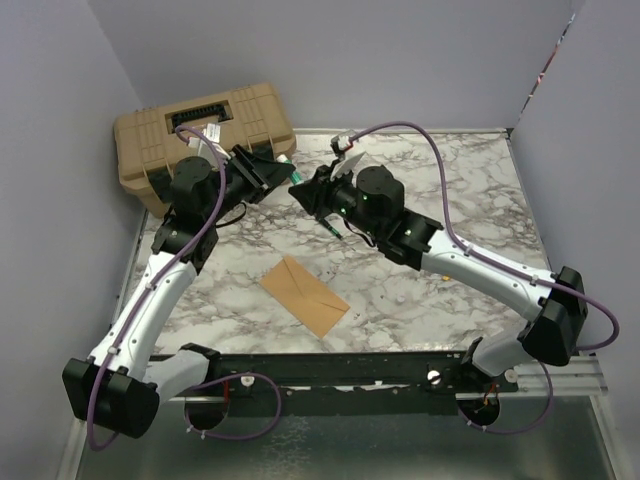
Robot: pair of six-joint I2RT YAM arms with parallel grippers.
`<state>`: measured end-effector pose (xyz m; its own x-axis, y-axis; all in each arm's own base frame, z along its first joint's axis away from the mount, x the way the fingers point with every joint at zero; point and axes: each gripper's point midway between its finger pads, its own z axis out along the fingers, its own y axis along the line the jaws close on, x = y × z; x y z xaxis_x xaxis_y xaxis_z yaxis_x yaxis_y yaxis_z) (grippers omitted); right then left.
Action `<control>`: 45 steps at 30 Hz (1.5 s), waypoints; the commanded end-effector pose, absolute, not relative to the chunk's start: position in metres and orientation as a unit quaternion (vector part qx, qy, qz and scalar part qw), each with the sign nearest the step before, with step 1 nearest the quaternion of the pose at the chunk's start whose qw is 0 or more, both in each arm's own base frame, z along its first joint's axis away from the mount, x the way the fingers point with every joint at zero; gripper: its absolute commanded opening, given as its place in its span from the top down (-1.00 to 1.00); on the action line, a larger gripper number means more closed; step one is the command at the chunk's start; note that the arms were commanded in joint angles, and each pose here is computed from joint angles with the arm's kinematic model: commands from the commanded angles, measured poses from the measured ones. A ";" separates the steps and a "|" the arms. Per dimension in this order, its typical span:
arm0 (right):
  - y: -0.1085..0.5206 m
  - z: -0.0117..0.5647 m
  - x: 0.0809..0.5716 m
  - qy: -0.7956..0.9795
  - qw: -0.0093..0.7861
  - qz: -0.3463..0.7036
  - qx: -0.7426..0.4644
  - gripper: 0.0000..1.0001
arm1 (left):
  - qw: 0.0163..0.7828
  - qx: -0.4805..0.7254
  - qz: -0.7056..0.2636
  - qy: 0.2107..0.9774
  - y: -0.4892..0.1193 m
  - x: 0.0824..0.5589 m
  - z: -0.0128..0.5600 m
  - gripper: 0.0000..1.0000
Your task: Place the letter into the envelope and seal it
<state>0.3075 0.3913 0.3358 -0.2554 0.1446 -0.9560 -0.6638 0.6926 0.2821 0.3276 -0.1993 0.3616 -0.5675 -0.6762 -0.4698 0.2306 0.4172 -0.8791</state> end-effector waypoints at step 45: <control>0.322 0.291 0.242 0.795 0.475 0.348 -0.149 -0.40 | 0.710 0.160 -0.336 0.599 -0.166 0.274 0.390 1.00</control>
